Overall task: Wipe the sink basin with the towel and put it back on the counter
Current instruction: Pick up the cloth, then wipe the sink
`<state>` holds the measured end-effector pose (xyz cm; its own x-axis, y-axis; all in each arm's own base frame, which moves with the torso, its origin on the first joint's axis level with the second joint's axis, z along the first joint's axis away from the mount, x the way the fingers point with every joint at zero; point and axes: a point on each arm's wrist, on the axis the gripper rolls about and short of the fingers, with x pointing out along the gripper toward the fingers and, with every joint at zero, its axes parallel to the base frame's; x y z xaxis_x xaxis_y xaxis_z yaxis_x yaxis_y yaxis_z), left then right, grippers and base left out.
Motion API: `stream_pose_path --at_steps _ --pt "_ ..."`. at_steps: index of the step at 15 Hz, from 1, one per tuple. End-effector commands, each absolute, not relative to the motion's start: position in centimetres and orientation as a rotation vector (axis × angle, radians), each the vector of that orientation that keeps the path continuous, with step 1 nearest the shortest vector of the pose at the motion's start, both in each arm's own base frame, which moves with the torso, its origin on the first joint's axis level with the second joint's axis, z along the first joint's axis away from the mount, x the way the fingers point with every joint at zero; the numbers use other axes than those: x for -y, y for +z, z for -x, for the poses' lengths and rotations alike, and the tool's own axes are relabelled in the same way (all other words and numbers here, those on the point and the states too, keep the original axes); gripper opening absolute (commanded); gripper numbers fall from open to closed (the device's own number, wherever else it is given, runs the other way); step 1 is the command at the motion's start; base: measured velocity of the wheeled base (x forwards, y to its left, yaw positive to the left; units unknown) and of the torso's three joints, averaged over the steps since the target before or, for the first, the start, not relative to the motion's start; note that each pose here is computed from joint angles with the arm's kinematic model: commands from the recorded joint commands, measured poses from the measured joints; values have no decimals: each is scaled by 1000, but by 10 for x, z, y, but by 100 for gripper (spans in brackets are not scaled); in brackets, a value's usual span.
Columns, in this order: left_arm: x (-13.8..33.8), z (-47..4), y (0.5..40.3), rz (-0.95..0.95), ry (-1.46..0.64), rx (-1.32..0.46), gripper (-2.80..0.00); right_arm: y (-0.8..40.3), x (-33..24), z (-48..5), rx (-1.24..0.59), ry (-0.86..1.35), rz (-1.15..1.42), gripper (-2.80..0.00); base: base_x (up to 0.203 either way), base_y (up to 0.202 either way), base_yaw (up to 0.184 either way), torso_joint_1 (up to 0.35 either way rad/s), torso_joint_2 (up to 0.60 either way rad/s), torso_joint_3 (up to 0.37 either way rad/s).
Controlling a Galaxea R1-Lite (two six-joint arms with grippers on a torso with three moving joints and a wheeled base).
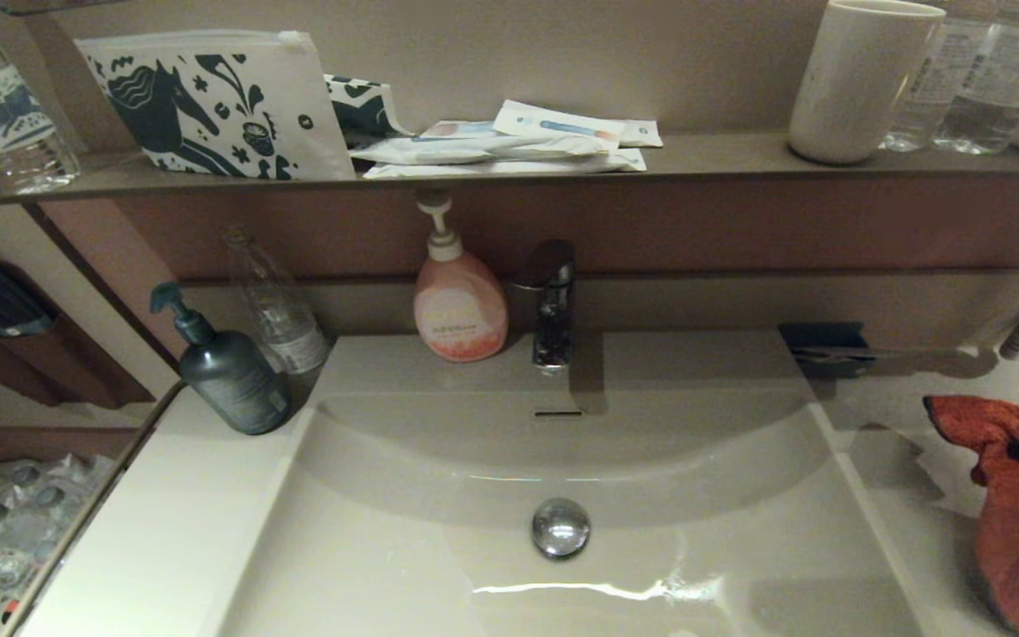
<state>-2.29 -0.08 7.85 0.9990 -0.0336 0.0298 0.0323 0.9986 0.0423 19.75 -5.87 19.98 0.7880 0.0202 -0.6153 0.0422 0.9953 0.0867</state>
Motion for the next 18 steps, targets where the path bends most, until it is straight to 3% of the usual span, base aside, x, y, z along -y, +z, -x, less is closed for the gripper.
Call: stream_pose_path --at_steps 1,11,18 --pt "1 23 79 -42 -33 30 -280 216 40 -187 -605 31 -108 -280 0 0 0 0 0 0" --pt "1 23 79 -42 -33 30 -280 263 -112 -173 -614 312 -74 -280 0 0 0 0 0 0" --pt "1 23 79 -42 -33 30 -280 209 -285 -182 -800 445 -30 -280 0 0 0 0 0 0"
